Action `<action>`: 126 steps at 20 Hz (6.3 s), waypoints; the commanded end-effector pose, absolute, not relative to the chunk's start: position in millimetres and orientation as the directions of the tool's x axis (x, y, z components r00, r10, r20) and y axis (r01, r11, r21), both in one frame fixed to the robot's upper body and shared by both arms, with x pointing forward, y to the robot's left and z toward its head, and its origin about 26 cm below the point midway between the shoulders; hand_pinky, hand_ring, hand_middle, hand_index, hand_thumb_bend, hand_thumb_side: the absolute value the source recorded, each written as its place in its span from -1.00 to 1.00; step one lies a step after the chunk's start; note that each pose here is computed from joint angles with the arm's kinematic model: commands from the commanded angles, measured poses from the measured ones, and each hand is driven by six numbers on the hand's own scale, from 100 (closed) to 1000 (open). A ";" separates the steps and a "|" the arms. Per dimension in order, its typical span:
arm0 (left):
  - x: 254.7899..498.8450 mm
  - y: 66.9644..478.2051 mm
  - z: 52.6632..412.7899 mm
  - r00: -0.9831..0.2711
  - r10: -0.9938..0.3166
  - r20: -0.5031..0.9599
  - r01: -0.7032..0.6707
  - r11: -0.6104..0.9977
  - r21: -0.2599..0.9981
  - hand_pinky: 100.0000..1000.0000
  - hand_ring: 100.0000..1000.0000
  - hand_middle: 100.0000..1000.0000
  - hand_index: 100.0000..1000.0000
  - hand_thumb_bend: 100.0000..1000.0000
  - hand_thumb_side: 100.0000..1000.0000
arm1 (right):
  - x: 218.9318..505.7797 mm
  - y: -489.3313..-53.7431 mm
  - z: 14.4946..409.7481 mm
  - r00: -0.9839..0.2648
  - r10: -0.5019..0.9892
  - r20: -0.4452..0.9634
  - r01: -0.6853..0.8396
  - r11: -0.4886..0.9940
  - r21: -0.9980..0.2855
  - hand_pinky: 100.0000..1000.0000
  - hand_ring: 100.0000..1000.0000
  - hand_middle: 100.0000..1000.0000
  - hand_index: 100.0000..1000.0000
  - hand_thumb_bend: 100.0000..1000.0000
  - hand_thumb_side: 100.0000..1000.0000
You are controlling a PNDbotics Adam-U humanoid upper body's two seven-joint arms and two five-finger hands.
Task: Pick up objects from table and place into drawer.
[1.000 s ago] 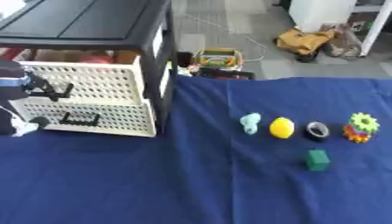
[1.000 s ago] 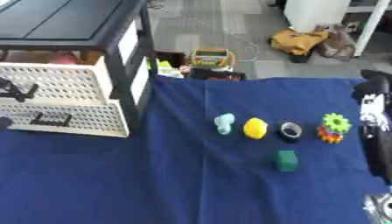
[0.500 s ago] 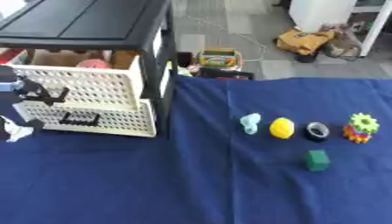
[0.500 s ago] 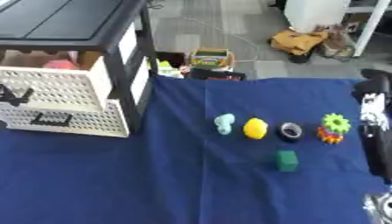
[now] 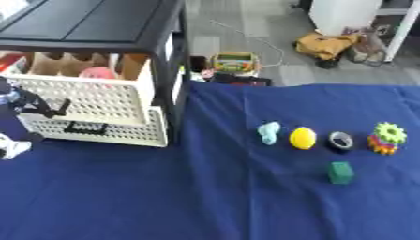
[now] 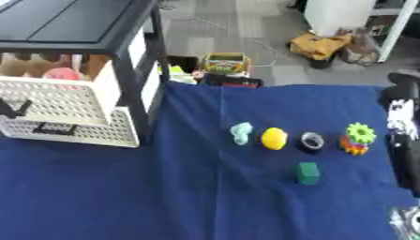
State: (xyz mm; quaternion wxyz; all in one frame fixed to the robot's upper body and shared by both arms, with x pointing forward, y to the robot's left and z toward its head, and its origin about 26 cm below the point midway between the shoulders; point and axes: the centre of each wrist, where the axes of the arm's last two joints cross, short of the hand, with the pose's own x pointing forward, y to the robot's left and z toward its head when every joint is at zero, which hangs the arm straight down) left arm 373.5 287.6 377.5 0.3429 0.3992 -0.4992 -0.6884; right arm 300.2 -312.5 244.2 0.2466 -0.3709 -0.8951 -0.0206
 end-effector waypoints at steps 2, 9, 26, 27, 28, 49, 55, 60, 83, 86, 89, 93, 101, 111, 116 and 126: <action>358.0 294.3 392.0 -0.425 -0.873 -0.240 0.037 -0.282 0.959 -1.00 -1.00 -1.00 0.60 -0.92 -0.38 | 297.2 -313.0 253.6 -0.619 0.658 0.429 0.679 0.723 -0.129 0.09 0.09 0.01 0.42 -1.00 0.80; 347.6 293.8 388.4 -0.431 -0.868 -0.245 0.032 -0.287 0.957 -1.00 -1.00 -1.00 0.60 -0.93 -0.38 | 297.3 -312.9 254.4 -0.621 0.657 0.427 0.679 0.723 -0.125 0.09 0.09 0.01 0.42 -1.00 0.80; 329.9 296.1 384.5 -0.424 -0.867 -0.263 0.021 -0.300 0.954 -1.00 -1.00 -1.00 0.60 -0.90 -0.41 | 297.6 -312.4 255.5 -0.625 0.655 0.425 0.678 0.725 -0.120 0.09 0.09 0.01 0.42 -1.00 0.81; 328.9 296.1 384.3 -0.425 -0.866 -0.262 0.021 -0.299 0.954 -1.00 -1.00 -1.00 0.60 -0.89 -0.41 | 297.6 -312.5 255.4 -0.625 0.655 0.425 0.679 0.725 -0.119 0.09 0.09 0.01 0.42 -1.00 0.80; 327.9 296.0 384.0 -0.426 -0.866 -0.263 0.021 -0.300 0.954 -1.00 -1.00 -1.00 0.60 -0.89 -0.41 | 297.5 -312.5 255.4 -0.624 0.655 0.426 0.679 0.724 -0.119 0.09 0.09 0.01 0.42 -1.00 0.80; 318.3 297.2 377.1 -0.421 -0.858 -0.294 0.034 -0.338 0.940 -1.00 -1.00 -1.00 0.55 -0.83 -0.40 | 297.7 -312.2 255.7 -0.625 0.653 0.428 0.680 0.725 -0.111 0.10 0.09 0.01 0.42 -1.00 0.81; 315.3 294.9 378.6 -0.432 -0.857 -0.280 0.022 -0.321 0.947 -1.00 -1.00 -1.00 0.90 -0.92 -0.41 | 297.8 -312.0 255.3 -0.625 0.652 0.430 0.680 0.725 -0.112 0.10 0.09 0.01 0.42 -1.00 0.81; 310.0 292.0 383.7 -0.445 -0.858 -0.258 0.004 -0.290 0.957 -1.00 -1.00 -1.00 0.98 -0.97 -0.42 | 297.8 -311.8 255.1 -0.624 0.652 0.430 0.679 0.725 -0.113 0.10 0.09 0.01 0.42 -1.00 0.81; 268.8 278.3 407.4 -0.563 -0.794 -0.229 -0.189 -0.146 0.971 -1.00 -1.00 -1.00 0.72 -1.00 -0.65 | 297.0 -314.7 256.9 -0.615 0.664 0.426 0.695 0.711 -0.104 0.10 0.10 0.01 0.42 -1.00 0.81; 264.5 277.4 418.2 -0.595 -0.774 -0.217 -0.254 -0.075 0.964 -1.00 -1.00 -1.00 0.72 -1.00 -0.68 | 296.2 -317.8 260.6 -0.608 0.677 0.414 0.711 0.697 -0.096 0.10 0.10 0.02 0.43 -1.00 0.83; 260.7 280.0 427.5 -0.639 -0.753 -0.156 -0.312 0.068 0.948 -1.00 -1.00 -1.00 0.74 -1.00 -0.66 | 294.8 -322.4 265.9 -0.590 0.705 0.394 0.735 0.671 -0.100 0.10 0.11 0.03 0.43 -1.00 0.85; 258.1 287.6 432.9 -0.692 -0.721 -0.043 -0.344 0.277 0.897 -1.00 -1.00 -1.00 0.77 -1.00 -0.44 | 292.5 -327.7 277.3 -0.559 0.752 0.350 0.764 0.631 -0.136 0.11 0.11 0.04 0.44 -1.00 0.89; 267.4 299.7 414.6 -0.784 -0.609 0.120 -0.299 0.540 0.787 -1.00 -1.00 -1.00 0.82 -1.00 0.02 | 286.5 -336.8 302.3 -0.481 0.842 0.245 0.805 0.535 -0.257 0.12 0.13 0.05 0.45 -0.83 0.96; 294.4 280.4 359.7 -0.890 -0.361 0.278 -0.099 0.749 0.655 -1.00 -1.00 -0.96 0.90 -1.00 0.32 | 277.8 -343.5 331.3 -0.388 0.912 0.132 0.811 0.406 -0.421 0.16 0.14 0.06 0.46 -0.47 0.94; 304.0 264.4 328.8 -0.900 -0.229 0.371 0.027 0.821 0.571 -0.79 -1.00 -0.81 0.90 -1.00 0.48 | 274.7 -341.8 344.1 -0.385 0.921 0.062 0.779 0.360 -0.513 0.20 0.16 0.09 0.51 -0.42 0.86; 310.1 241.9 290.9 -0.870 -0.017 0.493 0.191 0.910 0.368 -0.12 -0.87 -0.34 0.88 -1.00 0.66 | 275.3 -338.6 346.5 -0.352 0.934 -0.062 0.658 0.199 -0.727 0.32 0.30 0.21 0.62 -0.39 0.64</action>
